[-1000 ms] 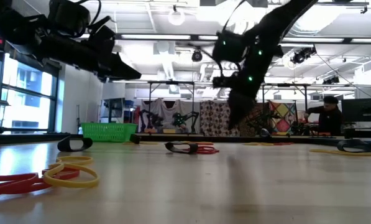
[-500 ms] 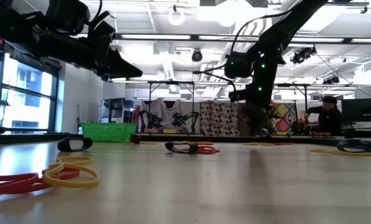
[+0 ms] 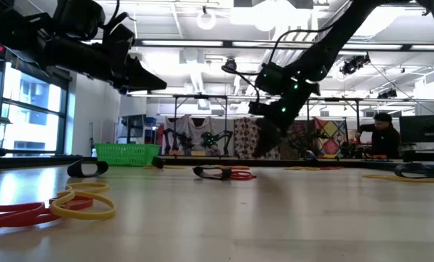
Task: Sort rubber bands into baskets
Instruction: Put the yellow rubber band into the red bin
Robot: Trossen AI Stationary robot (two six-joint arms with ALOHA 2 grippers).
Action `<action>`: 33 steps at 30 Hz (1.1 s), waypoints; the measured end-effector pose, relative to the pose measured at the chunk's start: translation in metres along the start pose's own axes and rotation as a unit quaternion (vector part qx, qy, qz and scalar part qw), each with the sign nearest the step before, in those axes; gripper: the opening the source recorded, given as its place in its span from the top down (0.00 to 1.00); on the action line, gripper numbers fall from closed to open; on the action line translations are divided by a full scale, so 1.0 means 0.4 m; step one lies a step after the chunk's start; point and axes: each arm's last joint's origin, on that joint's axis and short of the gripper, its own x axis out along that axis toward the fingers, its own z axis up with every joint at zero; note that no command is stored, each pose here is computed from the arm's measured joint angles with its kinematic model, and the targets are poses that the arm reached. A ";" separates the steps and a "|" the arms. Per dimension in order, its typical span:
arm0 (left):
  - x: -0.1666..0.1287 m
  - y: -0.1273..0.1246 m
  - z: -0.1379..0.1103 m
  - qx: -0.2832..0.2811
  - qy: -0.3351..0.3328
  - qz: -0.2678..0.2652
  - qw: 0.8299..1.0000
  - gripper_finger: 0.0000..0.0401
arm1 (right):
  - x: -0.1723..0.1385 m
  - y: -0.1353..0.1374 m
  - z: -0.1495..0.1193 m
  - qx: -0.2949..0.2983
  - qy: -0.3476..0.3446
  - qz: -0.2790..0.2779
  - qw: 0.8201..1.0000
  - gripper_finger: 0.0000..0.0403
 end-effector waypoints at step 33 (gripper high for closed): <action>0.000 -0.001 -0.004 0.001 0.009 -0.001 1.000 0.96 | 0.109 -0.068 0.055 0.002 -0.013 0.028 1.000 0.72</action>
